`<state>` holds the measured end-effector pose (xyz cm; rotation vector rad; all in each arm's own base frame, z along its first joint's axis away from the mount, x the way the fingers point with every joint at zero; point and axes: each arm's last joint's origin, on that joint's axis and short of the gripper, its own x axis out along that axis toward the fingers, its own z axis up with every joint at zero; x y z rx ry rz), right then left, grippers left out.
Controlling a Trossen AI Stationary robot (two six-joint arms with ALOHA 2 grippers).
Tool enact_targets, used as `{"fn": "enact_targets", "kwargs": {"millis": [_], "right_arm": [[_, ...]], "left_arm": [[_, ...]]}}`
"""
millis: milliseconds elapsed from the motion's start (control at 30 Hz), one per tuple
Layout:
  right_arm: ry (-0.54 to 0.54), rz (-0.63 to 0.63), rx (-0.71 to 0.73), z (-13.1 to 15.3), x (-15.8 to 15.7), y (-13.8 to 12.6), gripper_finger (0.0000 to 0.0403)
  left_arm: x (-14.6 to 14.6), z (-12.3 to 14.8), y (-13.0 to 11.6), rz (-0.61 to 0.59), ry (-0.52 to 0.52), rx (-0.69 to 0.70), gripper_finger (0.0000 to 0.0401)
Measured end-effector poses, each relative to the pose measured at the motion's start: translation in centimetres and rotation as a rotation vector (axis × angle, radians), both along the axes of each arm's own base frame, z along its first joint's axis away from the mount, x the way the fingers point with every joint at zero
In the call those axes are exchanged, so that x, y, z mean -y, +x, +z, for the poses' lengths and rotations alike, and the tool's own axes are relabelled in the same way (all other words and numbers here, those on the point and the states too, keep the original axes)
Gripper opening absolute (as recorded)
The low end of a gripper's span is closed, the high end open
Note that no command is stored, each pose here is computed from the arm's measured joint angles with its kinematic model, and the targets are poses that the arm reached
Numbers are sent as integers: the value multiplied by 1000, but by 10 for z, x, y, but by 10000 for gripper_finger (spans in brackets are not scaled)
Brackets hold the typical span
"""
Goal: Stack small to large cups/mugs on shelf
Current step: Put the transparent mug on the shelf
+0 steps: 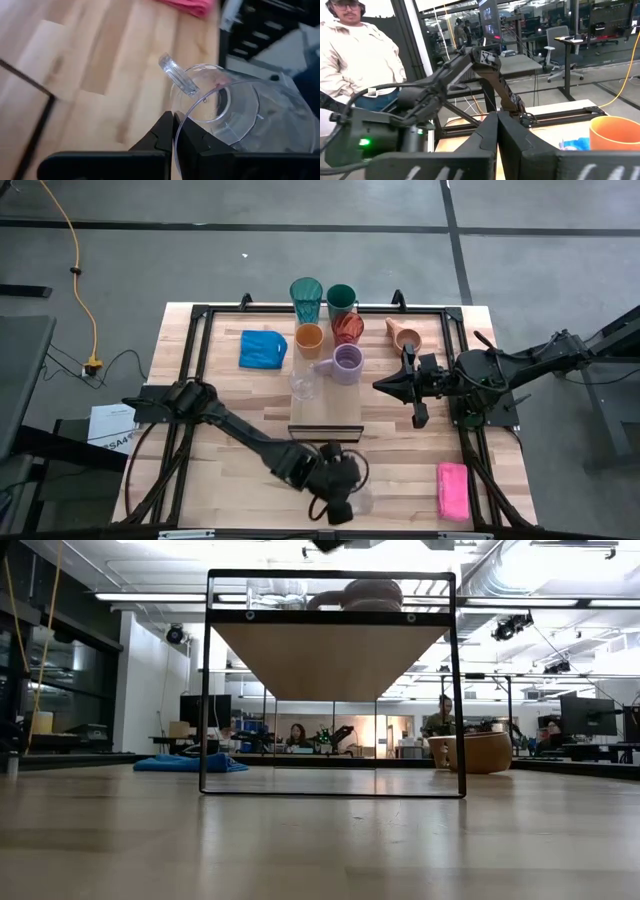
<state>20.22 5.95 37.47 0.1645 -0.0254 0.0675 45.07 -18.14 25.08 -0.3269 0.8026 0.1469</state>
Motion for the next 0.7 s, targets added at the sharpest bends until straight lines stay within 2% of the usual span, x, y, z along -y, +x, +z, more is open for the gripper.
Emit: {"fn": "enact_targets", "kwargs": {"millis": [133, 233, 500, 600, 700], "right_arm": [[-7, 0, 0, 0, 0, 0, 0], [-3, 0, 1, 0, 0, 0, 0], [2, 0, 3, 0, 0, 0, 0], [3, 0, 4, 0, 0, 0, 0], [2, 0, 3, 0, 0, 0, 0]], "left_arm": [[19, 3, -4, -67, 3, 46, 0], [21, 0, -4, -49, -25, 36, 0], [-14, -17, 11, 104, -130, -46, 0], [-22, -23, 18, 108, -169, -56, 0], [-22, -28, 15, 100, -153, -98, 0]]}}
